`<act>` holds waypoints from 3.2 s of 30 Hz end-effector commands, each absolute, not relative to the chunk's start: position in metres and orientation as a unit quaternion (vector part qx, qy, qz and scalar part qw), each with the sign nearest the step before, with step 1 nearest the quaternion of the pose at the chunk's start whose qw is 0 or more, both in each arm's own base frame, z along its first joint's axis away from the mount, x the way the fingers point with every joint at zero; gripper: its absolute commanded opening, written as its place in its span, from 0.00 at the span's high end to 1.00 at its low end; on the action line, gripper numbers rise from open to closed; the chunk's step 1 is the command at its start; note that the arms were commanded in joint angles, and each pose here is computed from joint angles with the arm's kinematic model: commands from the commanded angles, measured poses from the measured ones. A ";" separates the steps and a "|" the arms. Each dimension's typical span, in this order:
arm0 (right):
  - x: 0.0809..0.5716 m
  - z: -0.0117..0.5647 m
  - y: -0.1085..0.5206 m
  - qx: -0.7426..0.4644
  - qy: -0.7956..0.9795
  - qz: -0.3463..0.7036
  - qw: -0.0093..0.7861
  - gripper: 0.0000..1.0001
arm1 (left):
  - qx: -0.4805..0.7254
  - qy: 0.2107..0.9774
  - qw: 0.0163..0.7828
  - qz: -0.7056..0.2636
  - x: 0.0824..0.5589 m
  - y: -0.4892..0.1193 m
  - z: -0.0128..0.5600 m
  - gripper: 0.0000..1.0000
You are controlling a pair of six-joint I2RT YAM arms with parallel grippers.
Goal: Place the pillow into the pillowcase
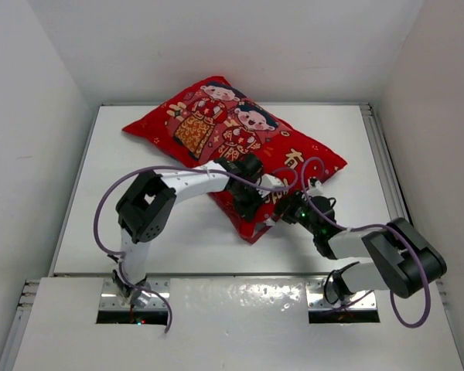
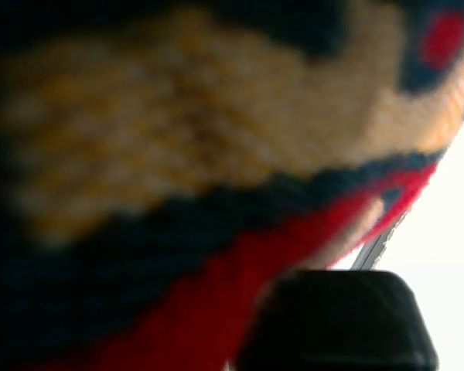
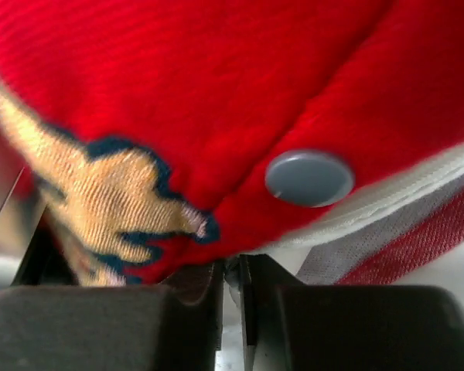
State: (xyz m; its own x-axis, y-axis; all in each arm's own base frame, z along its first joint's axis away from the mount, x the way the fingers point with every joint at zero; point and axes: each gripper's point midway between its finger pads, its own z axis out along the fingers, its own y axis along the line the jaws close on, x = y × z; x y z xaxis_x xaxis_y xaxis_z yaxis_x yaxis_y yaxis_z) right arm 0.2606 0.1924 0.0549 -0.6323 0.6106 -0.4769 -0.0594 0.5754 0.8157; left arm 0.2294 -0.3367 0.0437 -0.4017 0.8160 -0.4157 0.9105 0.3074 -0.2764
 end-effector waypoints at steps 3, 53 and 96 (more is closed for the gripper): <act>0.280 0.111 0.208 0.145 0.735 0.466 0.471 1.00 | 0.512 0.801 0.115 -0.286 0.250 -0.340 0.079 1.00; 0.262 0.146 0.142 0.173 0.792 0.355 0.466 0.01 | 0.169 0.848 0.498 -0.066 0.524 0.006 0.278 0.00; 0.356 0.169 0.103 0.051 0.850 0.287 0.440 0.01 | 0.247 0.900 0.342 -0.111 0.348 0.059 0.206 0.00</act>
State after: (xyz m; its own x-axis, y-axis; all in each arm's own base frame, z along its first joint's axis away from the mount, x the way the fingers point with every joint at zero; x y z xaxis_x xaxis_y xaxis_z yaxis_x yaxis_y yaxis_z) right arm 0.3569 0.1160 0.1568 -0.6913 0.3496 -0.6324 -0.1483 0.7879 0.5977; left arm 0.3600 0.0518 0.1720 -0.6720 0.3749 -0.6387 0.5136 0.8572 -0.0372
